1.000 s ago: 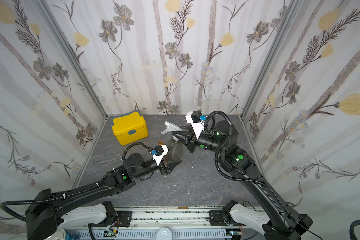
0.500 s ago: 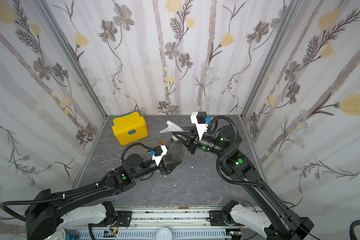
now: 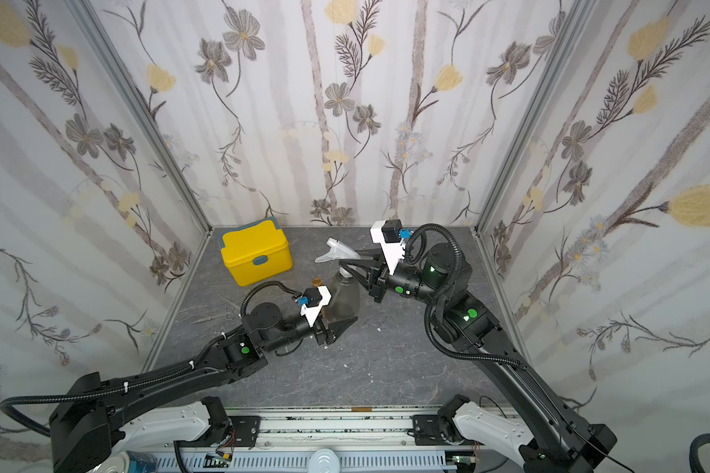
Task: Attach spray nozzles to spray bottles
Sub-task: Screw the spray nozzle on the spray bottle.
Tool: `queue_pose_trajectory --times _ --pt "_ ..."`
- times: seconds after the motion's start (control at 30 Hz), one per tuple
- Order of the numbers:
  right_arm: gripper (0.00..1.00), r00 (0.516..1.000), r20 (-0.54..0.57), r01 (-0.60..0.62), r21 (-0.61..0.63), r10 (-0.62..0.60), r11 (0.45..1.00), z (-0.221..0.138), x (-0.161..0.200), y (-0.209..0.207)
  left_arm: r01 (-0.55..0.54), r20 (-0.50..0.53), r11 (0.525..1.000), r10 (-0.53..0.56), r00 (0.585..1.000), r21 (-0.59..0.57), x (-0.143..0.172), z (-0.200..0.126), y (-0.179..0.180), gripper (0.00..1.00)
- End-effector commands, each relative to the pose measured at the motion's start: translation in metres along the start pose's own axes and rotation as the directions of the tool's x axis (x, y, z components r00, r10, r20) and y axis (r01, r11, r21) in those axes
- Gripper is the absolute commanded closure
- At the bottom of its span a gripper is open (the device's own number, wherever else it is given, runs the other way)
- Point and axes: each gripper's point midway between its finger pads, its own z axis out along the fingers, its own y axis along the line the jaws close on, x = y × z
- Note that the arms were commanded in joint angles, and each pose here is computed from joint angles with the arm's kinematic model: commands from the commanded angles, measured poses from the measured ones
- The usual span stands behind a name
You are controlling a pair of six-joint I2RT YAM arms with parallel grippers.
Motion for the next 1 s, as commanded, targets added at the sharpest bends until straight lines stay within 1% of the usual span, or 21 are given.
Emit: queue_pose_trajectory --times 0.0,0.13,0.23,0.37,0.47,0.57,0.67,0.8,0.9,0.97 --pt "0.84 0.993 -0.117 -0.037 -0.046 0.031 0.998 -0.002 0.033 0.007 -0.013 0.126 1.0 0.015 0.992 -0.017 -0.036 -0.001 0.003 0.31" --pt "0.85 0.988 -0.152 -0.042 -0.058 0.033 0.997 -0.002 0.041 0.008 -0.012 0.124 1.0 0.014 0.992 -0.014 -0.035 0.0 0.003 0.31" --pt "0.85 0.987 -0.154 -0.045 -0.06 0.035 0.997 0.0 0.042 0.008 -0.014 0.127 1.0 0.016 0.992 -0.018 -0.036 -0.001 0.004 0.31" --pt "0.85 0.992 -0.118 -0.059 -0.052 0.052 0.997 -0.001 0.039 0.007 -0.014 0.137 1.0 0.017 0.99 -0.026 -0.038 -0.003 0.005 0.31" --pt "0.85 0.993 -0.079 -0.093 -0.037 0.09 0.995 -0.002 0.039 0.004 -0.012 0.143 0.999 0.017 0.99 -0.034 -0.039 -0.004 0.006 0.31" --pt "0.85 0.991 -0.048 -0.127 0.004 0.127 0.992 -0.004 0.041 -0.003 -0.009 0.149 0.999 0.015 0.989 -0.041 -0.041 -0.005 0.007 0.31" --pt "0.85 0.987 -0.017 -0.155 0.086 0.157 0.984 -0.008 0.045 -0.016 -0.001 0.16 0.998 0.011 0.987 -0.066 -0.044 -0.007 0.012 0.31" --pt "0.87 0.982 0.002 -0.183 0.228 0.187 0.956 -0.009 0.055 -0.031 0.015 0.172 0.995 0.003 0.985 -0.102 -0.047 -0.007 0.018 0.31" --pt "0.86 0.981 0.003 -0.184 0.311 0.193 0.932 0.0 0.066 -0.033 0.026 0.174 0.99 -0.001 0.985 -0.138 -0.048 -0.008 0.025 0.31" --pt "0.85 0.98 -0.006 -0.184 0.333 0.197 0.925 0.008 0.074 -0.028 0.031 0.175 0.987 -0.002 0.984 -0.16 -0.049 -0.008 0.028 0.31"
